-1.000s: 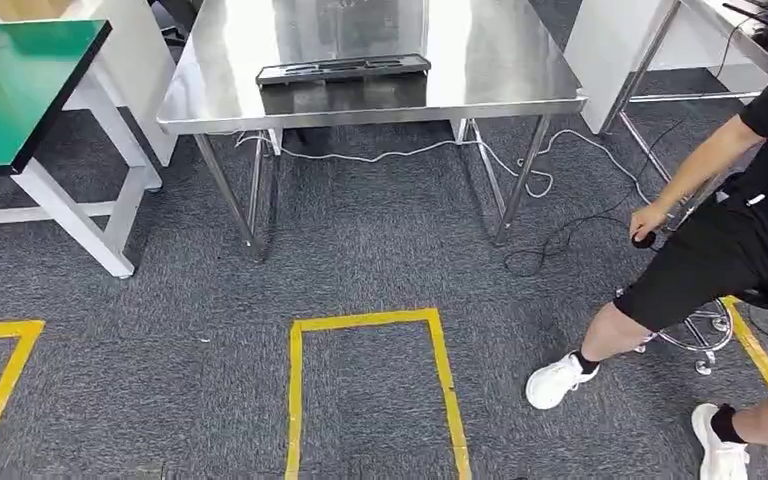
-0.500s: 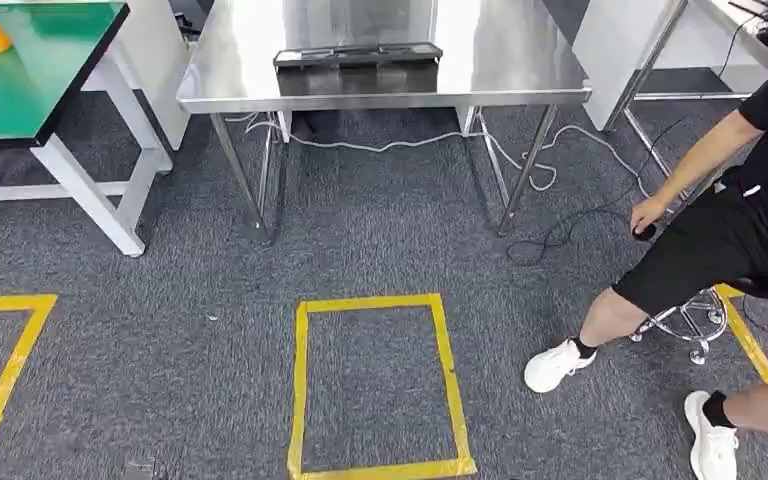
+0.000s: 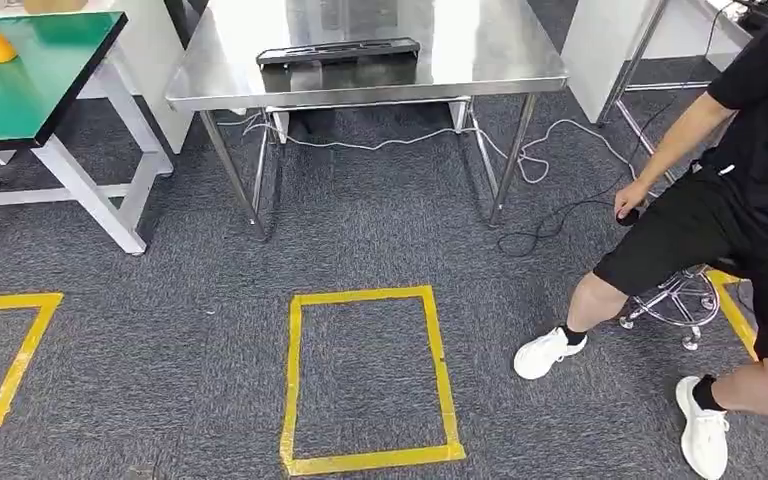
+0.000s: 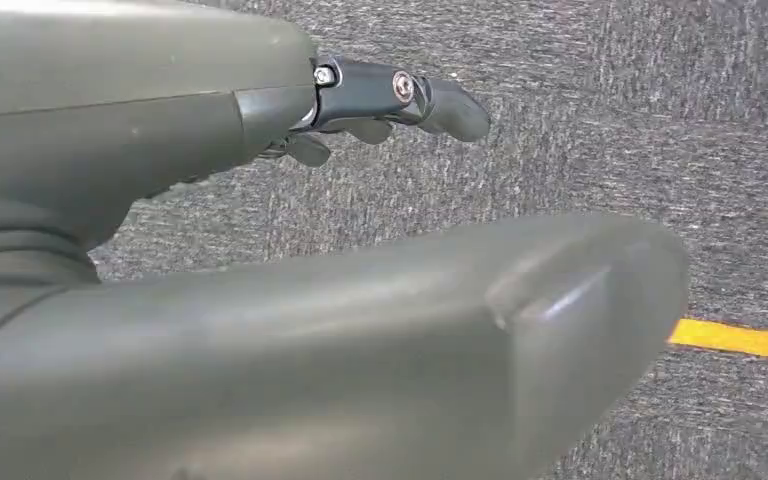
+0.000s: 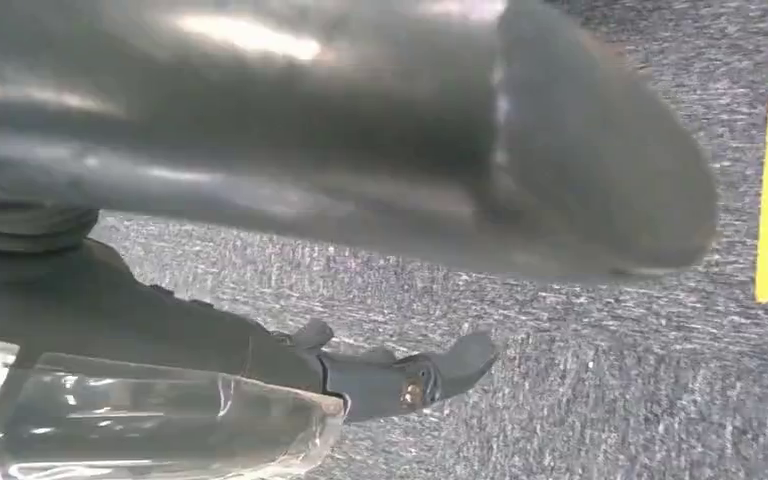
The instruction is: Take the parts from the cabinet and place them on the table.
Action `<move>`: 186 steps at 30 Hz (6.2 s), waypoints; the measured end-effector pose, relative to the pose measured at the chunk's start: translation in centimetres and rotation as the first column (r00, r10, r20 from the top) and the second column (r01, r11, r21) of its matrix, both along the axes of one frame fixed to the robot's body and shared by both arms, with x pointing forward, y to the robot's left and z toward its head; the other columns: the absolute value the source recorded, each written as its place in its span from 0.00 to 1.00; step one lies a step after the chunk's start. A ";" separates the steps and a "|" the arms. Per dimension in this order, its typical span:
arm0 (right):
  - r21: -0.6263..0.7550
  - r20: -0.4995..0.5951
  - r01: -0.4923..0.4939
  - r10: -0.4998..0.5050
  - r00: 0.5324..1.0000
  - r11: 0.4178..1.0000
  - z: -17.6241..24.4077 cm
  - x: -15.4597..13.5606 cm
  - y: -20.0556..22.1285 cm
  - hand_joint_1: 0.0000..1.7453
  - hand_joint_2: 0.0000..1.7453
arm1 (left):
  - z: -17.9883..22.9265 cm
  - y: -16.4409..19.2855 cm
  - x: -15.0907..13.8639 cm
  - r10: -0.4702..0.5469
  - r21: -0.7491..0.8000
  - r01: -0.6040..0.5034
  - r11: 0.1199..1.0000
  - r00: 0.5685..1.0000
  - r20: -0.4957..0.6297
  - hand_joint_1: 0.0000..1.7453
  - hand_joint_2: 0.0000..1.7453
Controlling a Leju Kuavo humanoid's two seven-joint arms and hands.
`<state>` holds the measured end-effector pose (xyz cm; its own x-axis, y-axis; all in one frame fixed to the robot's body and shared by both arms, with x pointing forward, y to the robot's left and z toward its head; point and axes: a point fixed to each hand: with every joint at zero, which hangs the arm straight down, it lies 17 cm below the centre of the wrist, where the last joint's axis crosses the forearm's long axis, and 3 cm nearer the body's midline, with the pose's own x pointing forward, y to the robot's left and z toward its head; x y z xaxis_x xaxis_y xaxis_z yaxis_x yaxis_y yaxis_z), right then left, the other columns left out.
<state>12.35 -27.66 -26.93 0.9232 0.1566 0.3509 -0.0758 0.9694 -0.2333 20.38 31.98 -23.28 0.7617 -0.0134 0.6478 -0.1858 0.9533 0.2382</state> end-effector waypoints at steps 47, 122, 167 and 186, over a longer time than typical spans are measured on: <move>0.004 -0.020 -0.006 0.006 1.000 1.000 -0.1 -0.5 0.2 0.00 0.00 | -0.3 0.3 -0.4 -0.001 0.016 0.001 1.000 1.000 -0.031 0.00 0.00; 0.006 -0.067 -0.050 0.050 0.997 0.999 -0.5 -1.6 0.7 0.00 0.00 | -1.1 1.1 -2.7 0.012 0.045 -0.008 0.999 0.996 -0.088 0.00 0.00; -0.001 -0.093 -0.064 0.063 0.994 0.998 -0.6 -2.3 0.8 0.00 0.00 | -0.8 0.4 -2.2 -0.042 0.028 0.043 0.999 0.998 -0.053 0.00 0.00; -0.007 -0.088 -0.067 0.067 0.994 0.998 -0.5 -1.9 0.6 0.00 0.00 | -0.8 0.0 -2.0 -0.053 -0.006 0.053 0.999 0.997 -0.050 0.00 0.00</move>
<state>10.49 -27.01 -27.47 0.9378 0.2221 0.2669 -0.1611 0.9593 -0.2321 18.36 32.03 -24.12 0.7915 -0.0519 0.6089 -0.1230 0.9625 0.2420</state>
